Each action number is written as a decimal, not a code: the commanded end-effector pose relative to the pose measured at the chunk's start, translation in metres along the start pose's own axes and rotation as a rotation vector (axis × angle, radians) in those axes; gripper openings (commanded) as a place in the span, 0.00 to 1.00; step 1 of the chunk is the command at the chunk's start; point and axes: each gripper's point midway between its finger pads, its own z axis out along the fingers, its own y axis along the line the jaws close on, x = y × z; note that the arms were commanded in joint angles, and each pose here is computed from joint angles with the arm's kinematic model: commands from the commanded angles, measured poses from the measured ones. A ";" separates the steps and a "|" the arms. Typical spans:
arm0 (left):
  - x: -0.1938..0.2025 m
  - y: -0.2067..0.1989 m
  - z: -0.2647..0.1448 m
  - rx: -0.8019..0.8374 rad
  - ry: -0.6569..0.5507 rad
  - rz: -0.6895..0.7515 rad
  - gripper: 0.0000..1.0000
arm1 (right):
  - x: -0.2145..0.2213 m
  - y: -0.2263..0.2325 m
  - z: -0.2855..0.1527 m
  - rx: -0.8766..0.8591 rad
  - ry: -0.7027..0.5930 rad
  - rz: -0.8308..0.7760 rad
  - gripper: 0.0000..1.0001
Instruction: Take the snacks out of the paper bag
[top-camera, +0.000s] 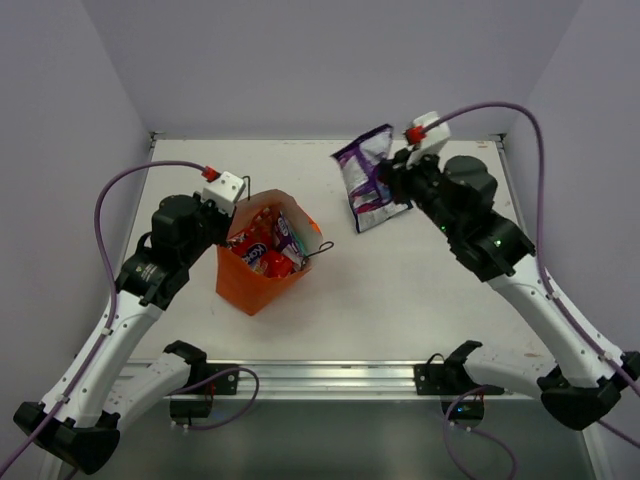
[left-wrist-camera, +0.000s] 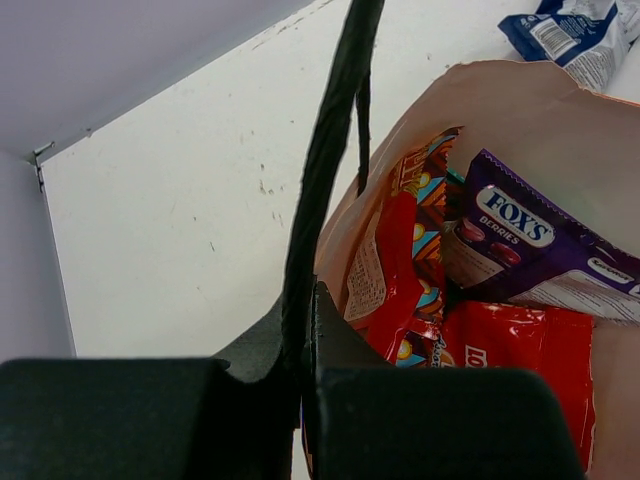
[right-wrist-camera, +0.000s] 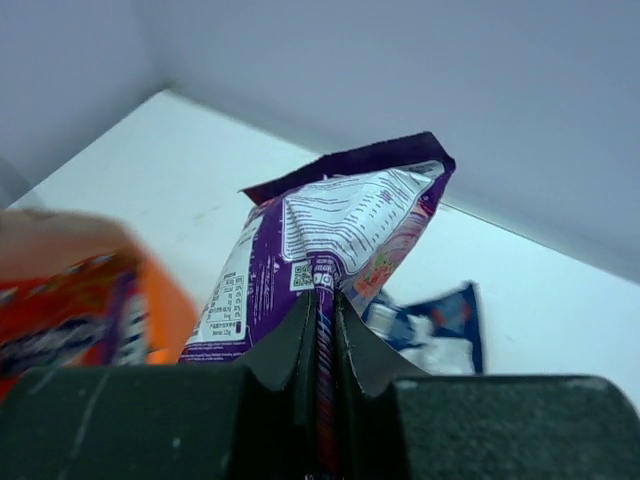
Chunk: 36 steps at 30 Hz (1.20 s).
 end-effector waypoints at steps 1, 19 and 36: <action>-0.062 0.024 -0.012 -0.094 -0.215 0.014 0.00 | 0.014 -0.101 -0.012 0.344 -0.061 0.208 0.00; -0.069 0.020 -0.012 -0.070 -0.237 0.018 0.00 | 0.298 -0.250 -0.007 0.779 0.381 0.831 0.57; -0.065 0.018 -0.009 -0.061 -0.222 0.013 0.00 | 0.027 0.072 0.015 -0.263 0.194 0.401 0.78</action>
